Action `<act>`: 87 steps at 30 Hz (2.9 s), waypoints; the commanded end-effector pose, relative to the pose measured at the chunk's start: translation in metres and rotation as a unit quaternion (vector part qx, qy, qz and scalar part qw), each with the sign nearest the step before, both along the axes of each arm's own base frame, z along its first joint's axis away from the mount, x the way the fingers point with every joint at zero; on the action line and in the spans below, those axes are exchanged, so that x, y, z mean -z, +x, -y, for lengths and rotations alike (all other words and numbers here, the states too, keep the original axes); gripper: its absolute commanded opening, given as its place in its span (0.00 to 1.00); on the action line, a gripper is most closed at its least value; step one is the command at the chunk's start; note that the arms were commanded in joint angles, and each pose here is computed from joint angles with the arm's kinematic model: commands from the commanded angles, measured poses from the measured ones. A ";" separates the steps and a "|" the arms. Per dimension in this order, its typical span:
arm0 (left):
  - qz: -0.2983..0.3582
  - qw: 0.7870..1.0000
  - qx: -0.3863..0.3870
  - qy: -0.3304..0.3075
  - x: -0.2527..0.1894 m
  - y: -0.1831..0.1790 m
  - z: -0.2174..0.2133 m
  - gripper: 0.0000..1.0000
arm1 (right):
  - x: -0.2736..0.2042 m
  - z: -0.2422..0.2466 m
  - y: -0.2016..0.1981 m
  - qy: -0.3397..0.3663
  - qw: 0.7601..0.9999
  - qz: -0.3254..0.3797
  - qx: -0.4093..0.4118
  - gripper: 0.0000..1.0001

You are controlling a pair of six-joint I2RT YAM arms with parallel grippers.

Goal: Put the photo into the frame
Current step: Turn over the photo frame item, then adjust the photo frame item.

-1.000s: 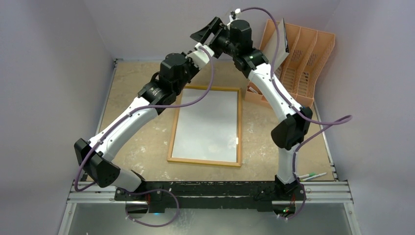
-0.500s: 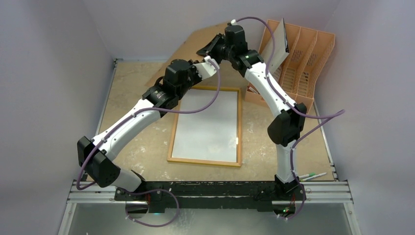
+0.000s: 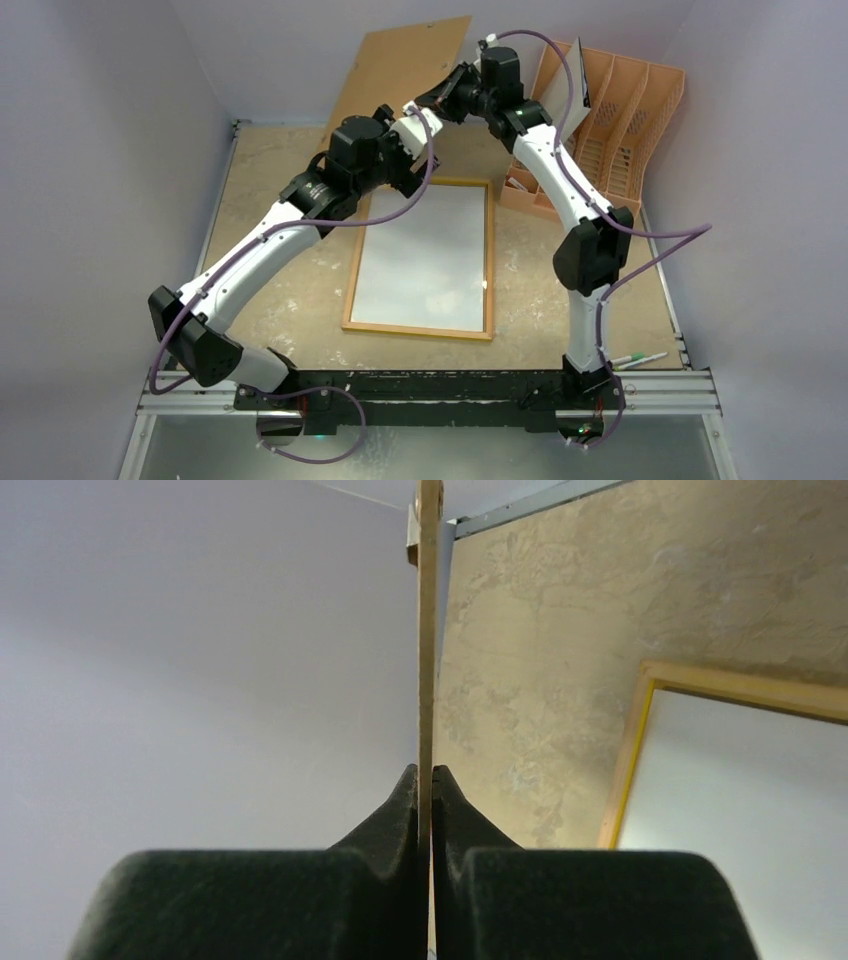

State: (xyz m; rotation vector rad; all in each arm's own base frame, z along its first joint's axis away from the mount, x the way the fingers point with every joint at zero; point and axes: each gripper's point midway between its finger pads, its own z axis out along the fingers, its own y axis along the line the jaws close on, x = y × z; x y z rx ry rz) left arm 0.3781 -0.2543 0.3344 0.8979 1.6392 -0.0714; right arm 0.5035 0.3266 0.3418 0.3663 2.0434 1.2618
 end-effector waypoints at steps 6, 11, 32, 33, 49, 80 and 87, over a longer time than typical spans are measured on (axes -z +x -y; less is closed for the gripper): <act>-0.054 0.965 0.069 -0.247 -0.098 -0.048 0.033 0.88 | -0.083 0.014 -0.024 0.061 0.984 0.149 -0.078 0.00; -0.033 0.954 0.011 -0.298 -0.130 -0.052 0.006 0.94 | -0.091 0.028 -0.040 0.050 0.975 0.189 -0.107 0.00; -0.159 0.895 -0.209 -0.361 -0.058 0.014 -0.114 0.96 | -0.062 0.085 -0.151 0.042 0.958 0.224 -0.172 0.00; -0.169 0.891 -0.204 -0.370 -0.056 0.014 -0.116 0.96 | -0.057 0.087 -0.153 0.041 0.961 0.216 -0.168 0.00; -0.309 0.824 0.201 -0.430 -0.075 -0.088 0.072 0.63 | -0.027 0.104 -0.123 0.033 0.989 0.130 -0.055 0.00; -0.381 0.842 0.222 -0.310 0.016 -0.123 0.167 0.43 | -0.022 0.104 -0.130 0.025 0.993 0.101 -0.059 0.00; -0.424 0.839 0.234 -0.247 0.045 -0.150 0.150 0.37 | -0.014 0.104 -0.127 0.014 0.995 0.084 -0.059 0.00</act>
